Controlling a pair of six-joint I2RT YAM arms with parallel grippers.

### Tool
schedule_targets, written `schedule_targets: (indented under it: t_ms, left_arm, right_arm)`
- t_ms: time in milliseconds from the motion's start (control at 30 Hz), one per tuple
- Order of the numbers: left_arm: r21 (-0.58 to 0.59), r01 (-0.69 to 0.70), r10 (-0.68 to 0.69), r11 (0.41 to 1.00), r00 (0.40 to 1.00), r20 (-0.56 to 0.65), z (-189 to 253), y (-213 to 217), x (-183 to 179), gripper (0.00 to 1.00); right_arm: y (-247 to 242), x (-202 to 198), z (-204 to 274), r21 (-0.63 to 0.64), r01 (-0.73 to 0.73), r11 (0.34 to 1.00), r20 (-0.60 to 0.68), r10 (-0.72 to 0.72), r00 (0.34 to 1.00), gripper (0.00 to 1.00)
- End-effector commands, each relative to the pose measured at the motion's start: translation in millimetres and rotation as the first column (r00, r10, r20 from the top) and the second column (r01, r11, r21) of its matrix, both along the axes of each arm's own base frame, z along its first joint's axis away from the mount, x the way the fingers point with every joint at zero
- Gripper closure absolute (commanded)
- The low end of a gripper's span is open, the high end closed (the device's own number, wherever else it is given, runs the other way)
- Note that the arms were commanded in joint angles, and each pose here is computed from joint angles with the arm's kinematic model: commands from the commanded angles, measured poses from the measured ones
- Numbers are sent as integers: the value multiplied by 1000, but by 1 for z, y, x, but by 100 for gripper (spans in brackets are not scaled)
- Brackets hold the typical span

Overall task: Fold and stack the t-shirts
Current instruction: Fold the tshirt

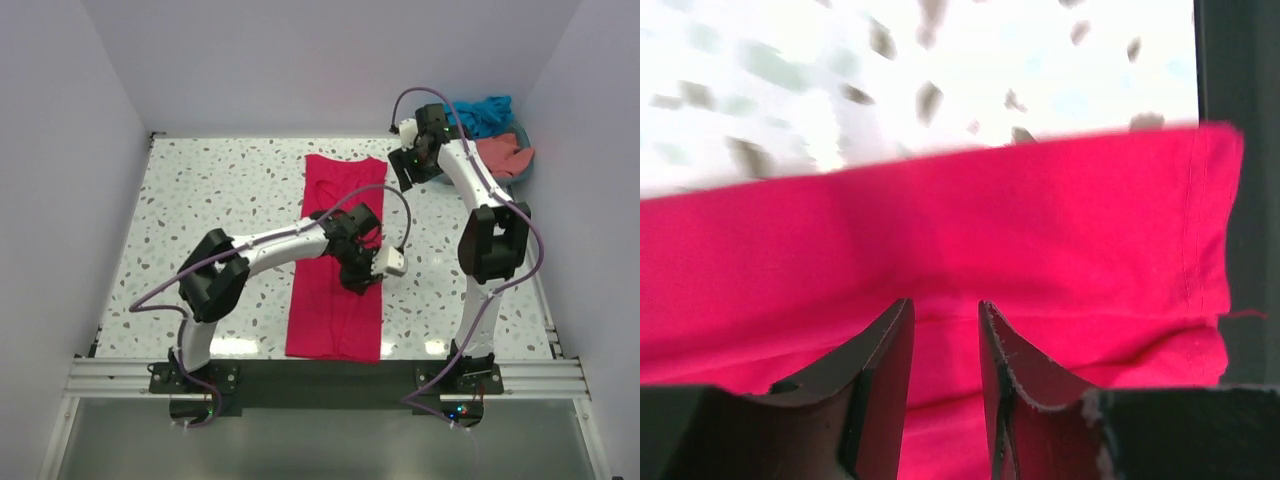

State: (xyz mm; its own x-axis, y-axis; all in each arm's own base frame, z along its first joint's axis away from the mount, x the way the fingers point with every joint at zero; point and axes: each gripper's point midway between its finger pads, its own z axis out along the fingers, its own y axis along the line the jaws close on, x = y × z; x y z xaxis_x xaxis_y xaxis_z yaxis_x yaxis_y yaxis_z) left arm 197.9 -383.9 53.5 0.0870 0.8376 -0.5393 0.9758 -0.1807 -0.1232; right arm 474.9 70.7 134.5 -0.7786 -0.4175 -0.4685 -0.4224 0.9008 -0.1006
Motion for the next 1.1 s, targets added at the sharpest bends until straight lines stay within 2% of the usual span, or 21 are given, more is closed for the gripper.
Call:
schedule_targets:
  t_ms: [0, 67, 100, 167, 200, 333, 400, 533, 600, 733, 967, 1067]
  left_arm:
    - [-250, -188, 167, 950, 981, -101, 84, -7, 53, 62]
    - [-312, -280, 251, 908, 959, -129, 105, 0, 85, 62]
    - [-328, -351, 325, 877, 936, -134, 109, 17, 114, 62]
    - [-344, -448, 417, 826, 894, -164, 106, 27, 148, 62]
    - [-339, -516, 488, 787, 856, -170, 101, 44, 173, 63]
    - [-288, -692, 641, 662, 722, -262, 71, 66, 230, 64]
    - [-255, -763, 718, 595, 646, -259, 58, 77, 252, 66]
    - [-227, -822, 760, 522, 569, -315, 36, 79, 269, 68]
    - [-213, -838, 774, 503, 546, -320, 23, 79, 271, 69]
    - [-139, -890, 831, 435, 456, -318, -10, 90, 276, 74]
    - [-69, -960, 919, 270, 279, -278, -50, 137, 302, 78]
    - [-57, -972, 929, 227, 234, -286, -58, 155, 318, 78]
  right_arm:
    - [14, -2, 15, 58, -36, 998, -4, 37, 999, 37]
    - [23, -3, 10, 107, -43, 993, -31, 47, 998, 45]
    - [29, -4, 6, 123, -50, 991, -43, 56, 998, 48]
    - [40, -1, -4, 155, -56, 986, -65, 67, 996, 60]
    - [50, 1, -5, 166, -71, 984, -62, 82, 995, 63]
    - [82, 9, -26, 188, -102, 977, -70, 117, 991, 76]
    - [94, 11, -33, 168, -124, 978, -69, 137, 988, 80]
    - [98, 22, -55, 105, -122, 987, -49, 128, 991, 83]
    - [95, 29, -69, 40, -113, 993, -49, 115, 992, 85]
    - [95, 39, -92, -55, -140, 989, -50, 137, 989, 88]
    - [101, 68, -117, -173, -155, 973, 13, 160, 987, 90]
    - [107, 85, -115, -192, -137, 972, 78, 154, 985, 88]
